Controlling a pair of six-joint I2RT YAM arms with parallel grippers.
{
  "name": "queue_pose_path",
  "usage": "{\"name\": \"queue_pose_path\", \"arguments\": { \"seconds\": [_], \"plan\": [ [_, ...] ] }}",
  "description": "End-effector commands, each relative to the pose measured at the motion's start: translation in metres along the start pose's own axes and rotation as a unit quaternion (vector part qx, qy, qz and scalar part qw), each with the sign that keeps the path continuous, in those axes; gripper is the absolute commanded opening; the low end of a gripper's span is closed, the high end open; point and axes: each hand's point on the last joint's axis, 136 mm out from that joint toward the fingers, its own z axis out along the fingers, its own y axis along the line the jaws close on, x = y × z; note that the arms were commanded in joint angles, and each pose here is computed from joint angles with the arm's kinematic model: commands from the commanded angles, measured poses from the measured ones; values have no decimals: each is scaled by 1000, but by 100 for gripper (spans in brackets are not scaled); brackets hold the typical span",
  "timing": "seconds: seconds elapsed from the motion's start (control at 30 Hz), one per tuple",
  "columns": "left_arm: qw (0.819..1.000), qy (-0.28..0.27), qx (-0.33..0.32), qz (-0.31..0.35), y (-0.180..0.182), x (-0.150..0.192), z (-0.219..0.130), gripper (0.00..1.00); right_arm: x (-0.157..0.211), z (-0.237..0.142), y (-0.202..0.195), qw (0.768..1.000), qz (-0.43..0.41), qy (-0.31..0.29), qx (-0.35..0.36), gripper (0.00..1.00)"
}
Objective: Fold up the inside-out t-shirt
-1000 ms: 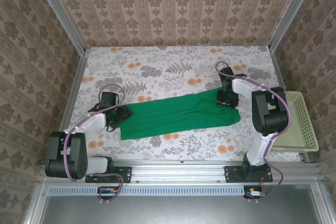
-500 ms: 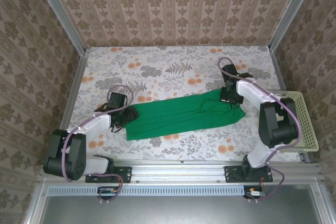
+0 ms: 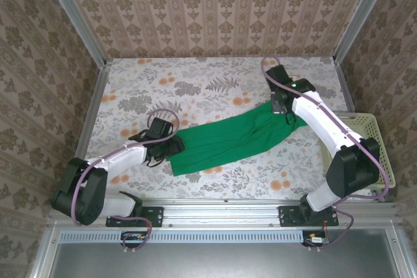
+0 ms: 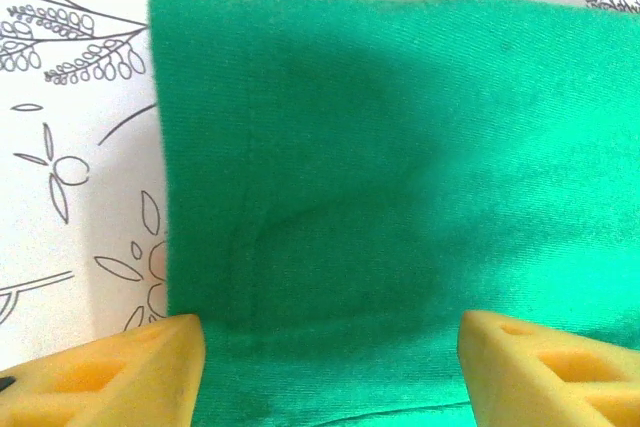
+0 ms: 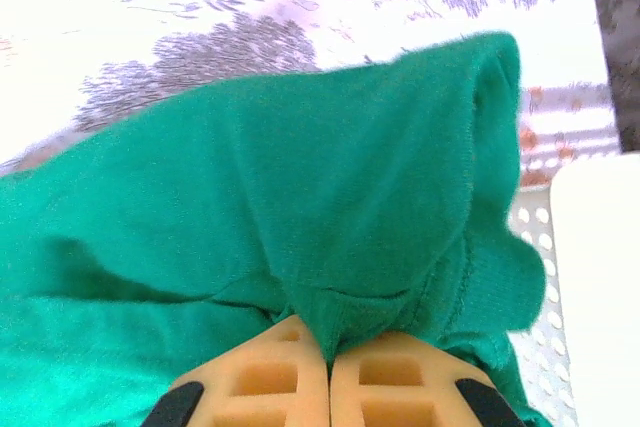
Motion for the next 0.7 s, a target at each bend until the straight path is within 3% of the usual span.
{"name": "queue_pose_path", "arguments": {
  "seconds": [0.0,0.27,0.43,0.67],
  "plan": [
    [1000,-5,-6,-7,-1,-4,-1,66,-10,-37,12,996,-66,-37,45,0],
    [1000,-9,24,-7,-8,2,3,58,16,-77,135,987,-153,-34,-44,0],
    [999,-7,46,-13,-11,12,11,51,44,-96,216,976,-130,-8,-173,0],
    [998,-10,47,-28,-4,28,19,45,63,-116,278,959,-77,17,-273,0]
  ]
}}
